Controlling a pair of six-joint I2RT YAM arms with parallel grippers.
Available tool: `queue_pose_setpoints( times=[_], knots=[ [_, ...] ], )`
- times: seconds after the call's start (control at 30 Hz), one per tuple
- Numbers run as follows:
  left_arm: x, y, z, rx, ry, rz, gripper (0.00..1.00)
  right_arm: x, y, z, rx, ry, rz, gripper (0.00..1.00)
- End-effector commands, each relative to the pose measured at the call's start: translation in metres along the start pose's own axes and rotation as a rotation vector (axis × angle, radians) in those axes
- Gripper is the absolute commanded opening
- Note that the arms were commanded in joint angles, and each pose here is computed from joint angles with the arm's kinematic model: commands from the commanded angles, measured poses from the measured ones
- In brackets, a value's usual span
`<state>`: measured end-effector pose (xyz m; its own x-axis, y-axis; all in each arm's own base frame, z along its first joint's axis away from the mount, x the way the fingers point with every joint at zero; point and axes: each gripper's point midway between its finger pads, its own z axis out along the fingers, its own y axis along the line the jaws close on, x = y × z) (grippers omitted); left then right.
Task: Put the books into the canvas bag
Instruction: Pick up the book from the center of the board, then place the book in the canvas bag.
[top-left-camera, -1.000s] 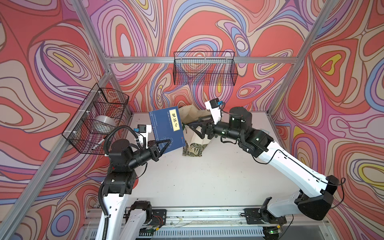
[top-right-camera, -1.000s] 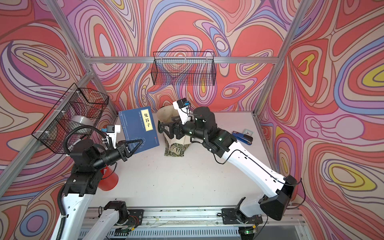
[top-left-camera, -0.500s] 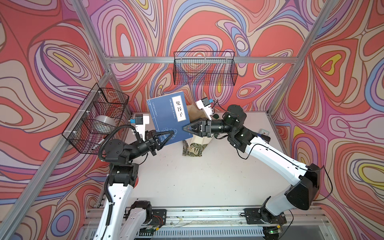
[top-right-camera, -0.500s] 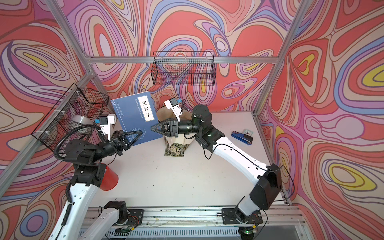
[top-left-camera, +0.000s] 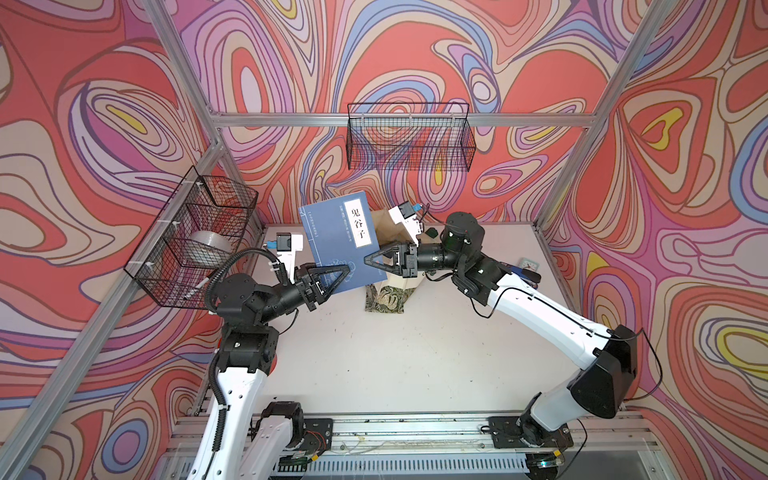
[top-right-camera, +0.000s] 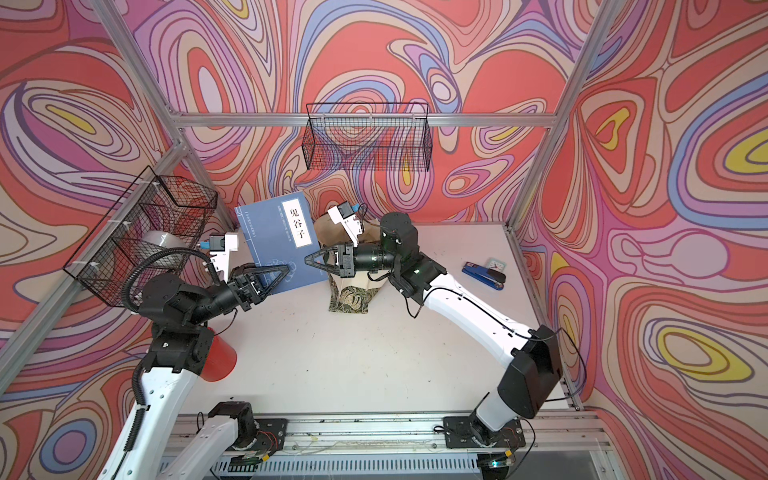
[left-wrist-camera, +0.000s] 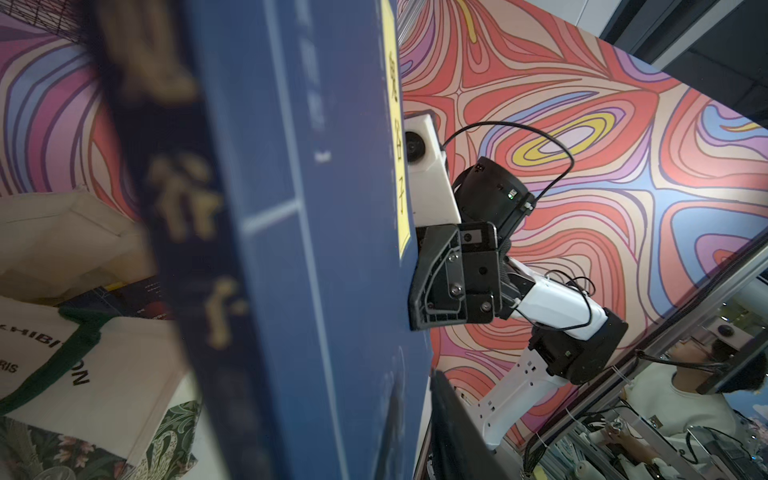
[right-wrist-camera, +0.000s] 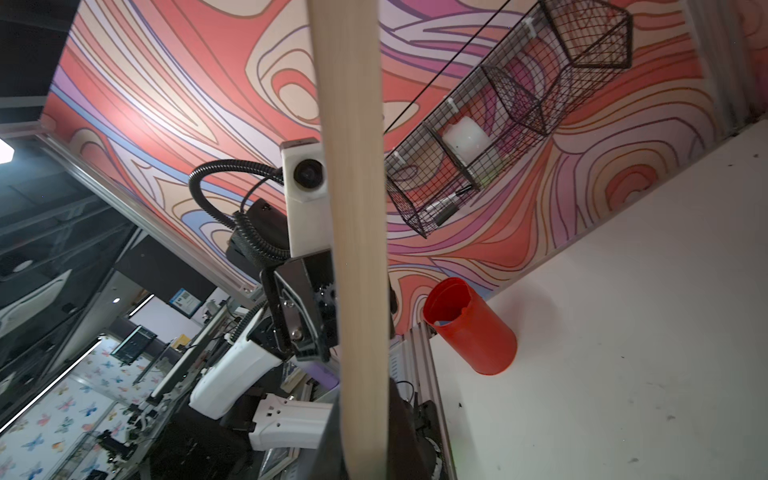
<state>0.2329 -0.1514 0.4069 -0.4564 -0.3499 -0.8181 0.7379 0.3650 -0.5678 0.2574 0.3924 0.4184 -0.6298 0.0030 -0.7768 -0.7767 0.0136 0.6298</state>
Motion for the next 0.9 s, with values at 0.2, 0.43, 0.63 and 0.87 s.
queue_pose_setpoints(
  times=[0.2, 0.43, 0.63, 0.87],
  knots=[
    [-0.002, 0.031, 0.008, -0.081, -0.011, -0.022, 0.74, -0.029, -0.021, -0.037, 0.310, -0.102, -0.121, 0.00],
    [0.017, 0.082, 0.008, -0.253, 0.018, -0.060, 0.74, -0.053, -0.071, -0.085, 0.642, -0.173, -0.122, 0.00],
    [0.032, 0.113, 0.007, -0.342, 0.048, -0.082, 0.72, -0.072, -0.117, -0.101, 0.862, -0.130, -0.218, 0.00],
    [0.048, 0.129, 0.008, -0.361, 0.086, -0.115, 0.70, -0.061, -0.188, -0.087, 0.936, 0.049, -0.108, 0.00]
  ],
)
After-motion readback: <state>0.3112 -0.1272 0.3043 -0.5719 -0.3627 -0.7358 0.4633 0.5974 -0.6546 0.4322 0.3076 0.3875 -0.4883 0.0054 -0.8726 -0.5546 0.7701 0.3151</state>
